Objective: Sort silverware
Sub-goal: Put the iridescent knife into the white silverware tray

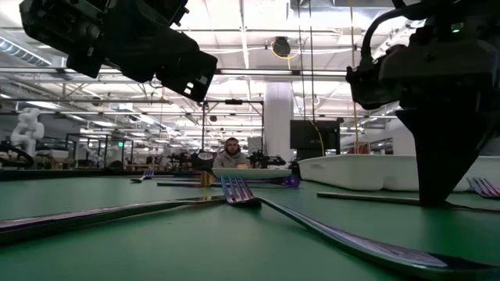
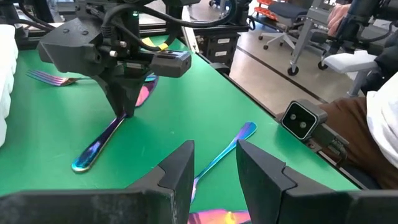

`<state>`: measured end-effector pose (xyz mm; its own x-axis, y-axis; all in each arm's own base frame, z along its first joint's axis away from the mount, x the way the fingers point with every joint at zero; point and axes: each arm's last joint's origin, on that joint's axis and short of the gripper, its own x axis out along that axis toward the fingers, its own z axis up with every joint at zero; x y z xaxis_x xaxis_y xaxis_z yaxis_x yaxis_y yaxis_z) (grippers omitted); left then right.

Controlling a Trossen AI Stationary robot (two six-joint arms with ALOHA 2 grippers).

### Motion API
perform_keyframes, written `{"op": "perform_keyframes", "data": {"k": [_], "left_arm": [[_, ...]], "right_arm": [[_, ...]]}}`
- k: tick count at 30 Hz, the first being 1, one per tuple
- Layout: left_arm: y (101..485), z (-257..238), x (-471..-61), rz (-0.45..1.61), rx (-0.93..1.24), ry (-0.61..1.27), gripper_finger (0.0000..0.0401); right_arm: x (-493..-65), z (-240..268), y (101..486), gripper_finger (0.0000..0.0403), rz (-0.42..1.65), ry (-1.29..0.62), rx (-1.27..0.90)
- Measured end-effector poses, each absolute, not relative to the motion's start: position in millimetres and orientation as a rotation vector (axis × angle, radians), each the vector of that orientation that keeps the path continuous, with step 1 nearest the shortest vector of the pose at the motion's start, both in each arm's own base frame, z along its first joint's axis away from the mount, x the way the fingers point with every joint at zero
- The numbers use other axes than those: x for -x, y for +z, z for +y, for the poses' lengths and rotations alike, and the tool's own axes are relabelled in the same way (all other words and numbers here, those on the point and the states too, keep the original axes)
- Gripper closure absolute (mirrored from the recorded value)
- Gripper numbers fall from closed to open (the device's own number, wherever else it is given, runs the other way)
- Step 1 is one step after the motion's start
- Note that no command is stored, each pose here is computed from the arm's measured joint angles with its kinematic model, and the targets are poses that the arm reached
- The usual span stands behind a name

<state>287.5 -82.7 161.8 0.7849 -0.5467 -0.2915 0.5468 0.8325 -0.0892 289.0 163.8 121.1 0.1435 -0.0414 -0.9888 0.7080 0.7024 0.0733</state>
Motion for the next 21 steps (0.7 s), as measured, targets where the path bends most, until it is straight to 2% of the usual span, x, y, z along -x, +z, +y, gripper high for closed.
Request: {"op": "perform_keyframes", "data": {"k": [4,14,21], "left_arm": [[161.8,-82.7,-287.5,0.315,0.000,-0.590,0.0280],[161.8,-82.7,-287.5,0.315,0.000,-0.590,0.0280],[161.8,-83.0,-287.4,0.315,0.003,-0.590,0.0280]], "right_arm": [[-289.9,164.4,123.1,0.0386,1.326,-0.594,-0.624],[-312.6,170.9,155.0,0.0387,1.197,-0.561,-0.603],[-316.4,169.9,159.5,0.0387,1.122,-0.591,-0.578]]}}
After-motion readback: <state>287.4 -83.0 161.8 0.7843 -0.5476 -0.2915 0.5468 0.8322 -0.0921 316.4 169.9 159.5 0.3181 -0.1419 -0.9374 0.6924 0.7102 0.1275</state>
